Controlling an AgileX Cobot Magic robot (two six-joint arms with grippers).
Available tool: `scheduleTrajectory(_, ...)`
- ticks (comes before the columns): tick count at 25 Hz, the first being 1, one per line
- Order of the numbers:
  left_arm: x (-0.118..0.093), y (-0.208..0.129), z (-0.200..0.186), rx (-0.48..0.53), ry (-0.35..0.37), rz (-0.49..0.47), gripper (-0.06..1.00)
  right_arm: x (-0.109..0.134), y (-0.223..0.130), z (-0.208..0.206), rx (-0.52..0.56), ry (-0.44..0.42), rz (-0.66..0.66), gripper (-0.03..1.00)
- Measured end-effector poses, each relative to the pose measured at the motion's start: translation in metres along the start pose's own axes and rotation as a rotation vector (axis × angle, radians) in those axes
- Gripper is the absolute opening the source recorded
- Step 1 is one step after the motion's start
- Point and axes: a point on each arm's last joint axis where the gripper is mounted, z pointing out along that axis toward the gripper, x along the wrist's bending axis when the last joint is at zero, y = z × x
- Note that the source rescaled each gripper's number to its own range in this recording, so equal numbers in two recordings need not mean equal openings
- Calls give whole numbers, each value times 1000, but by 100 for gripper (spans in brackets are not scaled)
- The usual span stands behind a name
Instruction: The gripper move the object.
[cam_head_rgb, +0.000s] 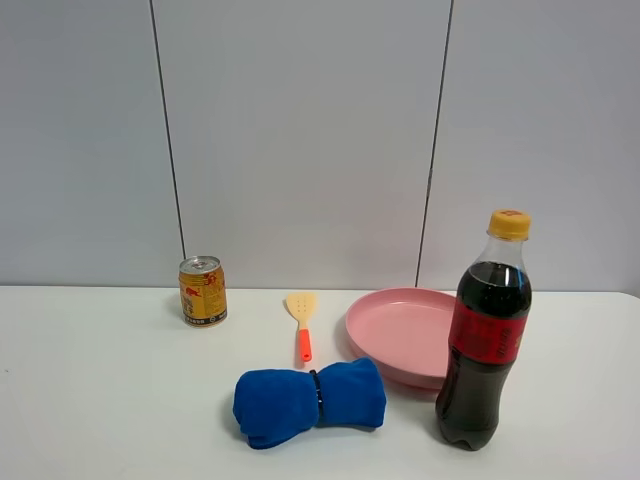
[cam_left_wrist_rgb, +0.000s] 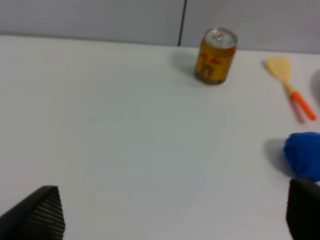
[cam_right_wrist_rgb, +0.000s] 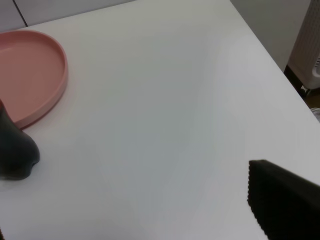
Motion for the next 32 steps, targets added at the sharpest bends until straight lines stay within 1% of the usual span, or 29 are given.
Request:
scheduleTrajectory(4, 2, -9, -2, 1, 34, 10, 100, 0, 0, 0, 0, 0, 0, 100)
scheduleTrajectory(6, 5, -15, -3, 10, 62, 21, 100, 0, 0, 0, 0, 0, 0, 100)
scheduleTrajectory(10, 9, -17, -4, 11, 99, 26, 100, 0, 0, 0, 0, 0, 0, 100)
scheduleTrajectory(13, 9, -17, -4, 10, 100, 46, 100, 0, 0, 0, 0, 0, 0, 100)
scheduleTrajectory(21, 9, -17, -4, 10, 102, 50, 100, 0, 0, 0, 0, 0, 0, 100)
scheduleTrajectory(25, 9, -17, -4, 10, 102, 50, 96, 0, 0, 0, 0, 0, 0, 100)
scheduleTrajectory(32, 9, -17, -4, 10, 102, 52, 95, 0, 0, 0, 0, 0, 0, 100)
